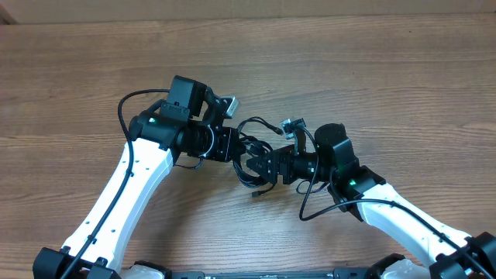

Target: Untangle cables

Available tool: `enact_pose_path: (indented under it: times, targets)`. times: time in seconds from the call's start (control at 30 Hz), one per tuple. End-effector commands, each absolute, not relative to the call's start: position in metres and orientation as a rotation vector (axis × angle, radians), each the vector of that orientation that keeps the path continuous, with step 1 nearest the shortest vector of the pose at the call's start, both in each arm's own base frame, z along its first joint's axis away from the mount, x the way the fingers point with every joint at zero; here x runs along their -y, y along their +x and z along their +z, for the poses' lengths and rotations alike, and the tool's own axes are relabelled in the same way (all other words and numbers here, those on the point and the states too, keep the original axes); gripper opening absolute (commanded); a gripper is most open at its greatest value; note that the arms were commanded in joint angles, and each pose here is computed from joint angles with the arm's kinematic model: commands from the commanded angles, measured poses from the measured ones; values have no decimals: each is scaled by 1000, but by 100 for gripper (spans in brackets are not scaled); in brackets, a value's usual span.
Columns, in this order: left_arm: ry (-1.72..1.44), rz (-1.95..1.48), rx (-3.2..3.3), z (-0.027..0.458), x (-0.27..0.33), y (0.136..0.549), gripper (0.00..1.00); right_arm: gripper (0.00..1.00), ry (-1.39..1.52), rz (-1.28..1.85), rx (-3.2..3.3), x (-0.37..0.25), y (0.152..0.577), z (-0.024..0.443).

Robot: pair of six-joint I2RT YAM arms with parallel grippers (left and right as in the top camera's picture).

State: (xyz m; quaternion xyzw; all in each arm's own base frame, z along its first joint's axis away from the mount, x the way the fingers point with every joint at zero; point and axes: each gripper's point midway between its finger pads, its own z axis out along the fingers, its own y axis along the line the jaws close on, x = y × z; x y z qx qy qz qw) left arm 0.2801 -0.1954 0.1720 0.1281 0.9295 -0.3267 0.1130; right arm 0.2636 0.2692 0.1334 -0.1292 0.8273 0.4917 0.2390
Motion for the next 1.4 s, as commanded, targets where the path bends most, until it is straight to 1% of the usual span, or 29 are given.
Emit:
enact_pose_path:
  times: [0.0, 0.1, 0.17, 0.27, 0.37, 0.43, 0.6, 0.7, 0.87, 1.03, 1.1, 1.2, 1.3, 1.37]
  targets:
    - [470, -1155, -2634, 195, 216, 271, 4, 65, -308, 1278, -2294, -266, 274, 124]
    - [490, -1225, -2605, 202, 221, 268, 4, 60, -304, 1273, -2295, -265, 274, 123]
    - [504, -1282, -2582, 207, 226, 266, 4, 54, -290, 1251, -2299, -263, 277, 121]
    - [508, -1364, -2551, 215, 232, 263, 4, 53, -269, 1121, -2318, -256, 284, 110]
    - [436, -1419, -2563, 220, 235, 264, 4, 52, -299, 947, -2313, -250, 291, 100]
    - [389, -1432, -2584, 220, 235, 264, 4, 44, -308, 848, -2301, -249, 294, 97]
    - [337, -1444, -2607, 220, 235, 264, 4, 14, -293, 715, -2283, -250, 295, 94]
    - [322, -1393, -2622, 215, 231, 268, 4, 4, -313, 742, -2287, -255, 291, 94]
    - [241, -1181, -2687, 196, 214, 280, 4, 4, -395, 902, -2296, -269, 274, 100]
    - [-8, -987, -2736, 182, 183, 302, 4, 4, -524, 1172, -2288, -285, 247, 116]
    - [-99, -987, -2714, 184, 176, 312, 4, 4, -551, 1226, -2329, -285, 234, 112]
    - [-151, -1006, -2661, 191, 173, 325, 4, 4, -553, 1200, -2421, -278, 224, 97]
    - [-152, -1009, -2602, 198, 173, 337, 4, 4, -632, 1186, -2446, -274, 213, 89]
    - [-147, -1005, -2582, 200, 173, 341, 4, 4, -726, 1258, -2405, -280, 203, 95]
